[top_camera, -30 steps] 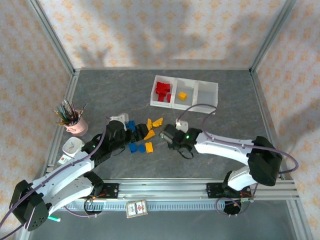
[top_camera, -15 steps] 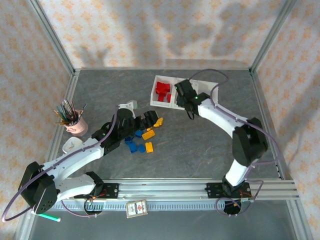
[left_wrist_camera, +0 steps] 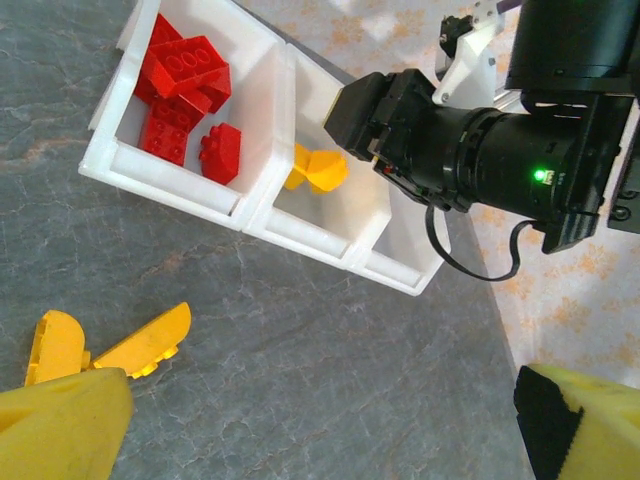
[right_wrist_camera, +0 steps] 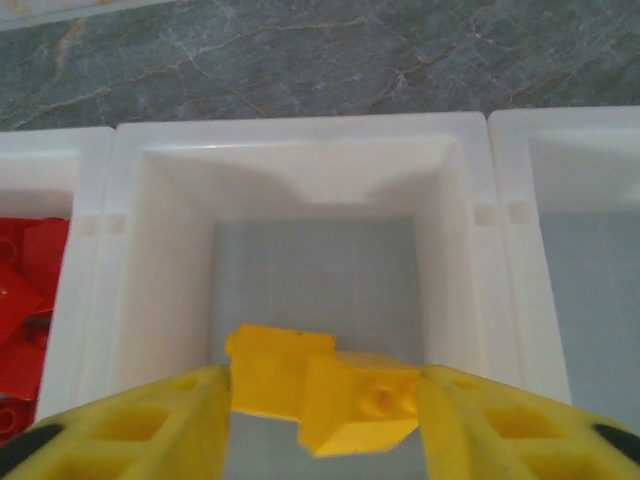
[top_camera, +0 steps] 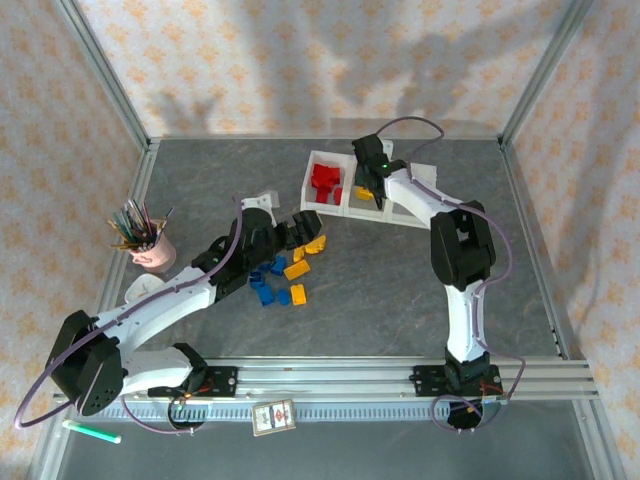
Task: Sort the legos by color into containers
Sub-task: Place the lego in the container, then pick up the lego from the center of the table.
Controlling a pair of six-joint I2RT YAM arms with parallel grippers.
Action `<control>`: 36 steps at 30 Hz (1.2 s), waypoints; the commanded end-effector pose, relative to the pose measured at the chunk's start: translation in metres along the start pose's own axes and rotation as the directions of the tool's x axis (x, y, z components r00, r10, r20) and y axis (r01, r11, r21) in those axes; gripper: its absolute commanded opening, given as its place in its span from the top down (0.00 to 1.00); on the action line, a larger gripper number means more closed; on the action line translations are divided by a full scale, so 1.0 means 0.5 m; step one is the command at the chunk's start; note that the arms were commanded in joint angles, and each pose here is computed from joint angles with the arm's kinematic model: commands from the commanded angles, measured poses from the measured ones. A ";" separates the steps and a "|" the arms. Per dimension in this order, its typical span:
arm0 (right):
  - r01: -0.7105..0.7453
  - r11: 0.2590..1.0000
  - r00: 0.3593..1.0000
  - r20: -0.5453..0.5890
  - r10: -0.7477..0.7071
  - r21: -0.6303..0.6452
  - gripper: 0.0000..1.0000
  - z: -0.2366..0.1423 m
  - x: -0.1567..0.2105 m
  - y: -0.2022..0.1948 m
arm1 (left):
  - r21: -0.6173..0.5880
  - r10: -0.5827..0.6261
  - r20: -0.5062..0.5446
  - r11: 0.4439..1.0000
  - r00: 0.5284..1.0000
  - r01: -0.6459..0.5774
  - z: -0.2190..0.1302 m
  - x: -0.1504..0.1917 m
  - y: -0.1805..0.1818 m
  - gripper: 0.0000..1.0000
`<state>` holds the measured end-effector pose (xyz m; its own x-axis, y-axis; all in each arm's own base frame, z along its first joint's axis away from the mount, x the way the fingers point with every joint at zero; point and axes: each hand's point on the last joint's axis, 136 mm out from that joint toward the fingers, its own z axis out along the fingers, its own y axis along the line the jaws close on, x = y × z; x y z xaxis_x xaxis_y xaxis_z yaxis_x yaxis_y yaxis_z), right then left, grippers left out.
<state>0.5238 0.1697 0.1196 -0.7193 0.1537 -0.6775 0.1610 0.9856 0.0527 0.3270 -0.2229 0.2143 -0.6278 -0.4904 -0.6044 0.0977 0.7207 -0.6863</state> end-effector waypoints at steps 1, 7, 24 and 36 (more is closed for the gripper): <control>0.014 1.000 0.999 0.042 -0.013 -0.028 0.44 -0.053 -0.047 0.006 | 0.027 0.030 0.054 0.999 0.998 -0.031 -0.006 -0.035 -0.029 0.01; 0.036 0.993 0.998 0.048 -0.030 -0.116 0.38 -0.147 -0.017 0.036 | 0.022 0.028 0.077 0.999 0.997 -0.030 -0.027 -0.046 -0.025 0.01; 0.149 0.941 0.974 -0.121 -0.193 -0.305 0.26 -0.301 0.290 0.159 | -0.121 0.019 0.070 0.993 0.997 -0.011 -0.112 -0.012 0.081 0.01; 0.074 0.971 0.971 -0.206 -0.122 -0.227 0.16 -0.250 0.384 0.214 | -0.182 -0.032 0.117 0.982 0.993 0.053 -0.165 0.006 0.144 0.01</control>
<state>0.3045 0.3171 0.0794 -0.8710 -0.0568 -0.4880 -0.1528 0.9754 0.1591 0.2715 -0.1447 0.2050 -0.5499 -0.5485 -0.6299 -0.0247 0.7645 -0.6442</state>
